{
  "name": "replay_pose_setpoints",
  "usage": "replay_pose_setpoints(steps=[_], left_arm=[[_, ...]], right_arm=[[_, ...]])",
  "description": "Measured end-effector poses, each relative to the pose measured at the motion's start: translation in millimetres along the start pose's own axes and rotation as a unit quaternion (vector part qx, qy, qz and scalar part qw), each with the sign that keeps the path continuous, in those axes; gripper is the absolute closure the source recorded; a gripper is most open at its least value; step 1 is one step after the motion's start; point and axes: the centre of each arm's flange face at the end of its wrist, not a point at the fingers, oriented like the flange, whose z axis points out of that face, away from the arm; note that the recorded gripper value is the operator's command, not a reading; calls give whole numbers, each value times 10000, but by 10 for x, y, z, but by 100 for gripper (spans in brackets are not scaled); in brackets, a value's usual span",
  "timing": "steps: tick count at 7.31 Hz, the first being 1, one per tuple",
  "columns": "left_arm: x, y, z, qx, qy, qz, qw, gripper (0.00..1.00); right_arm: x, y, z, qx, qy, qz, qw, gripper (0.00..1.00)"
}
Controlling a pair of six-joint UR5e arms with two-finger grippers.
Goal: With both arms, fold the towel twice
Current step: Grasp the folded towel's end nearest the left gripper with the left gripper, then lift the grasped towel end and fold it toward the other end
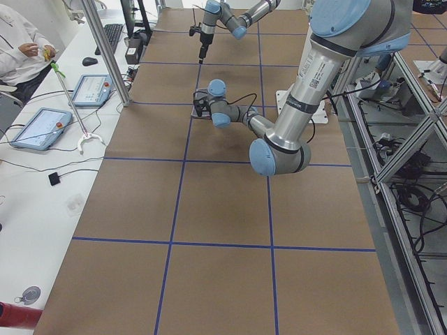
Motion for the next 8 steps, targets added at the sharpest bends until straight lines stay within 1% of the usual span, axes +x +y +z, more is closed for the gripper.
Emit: replay_pose_setpoints(steps=[5,6,8], left_arm=[[73,50,-95,-22,98,50,9999,100],[42,59,-138,-22,115,67,9999,100],[-226,68,-278,-14,76,86,9999,100]], right_arm=[[-7,-1,-4,3,-6,-2,10000,1],[-9,-1,-6,4,-8,-2,10000,1],[-12,0,-11,5,-13,-1,10000,1]])
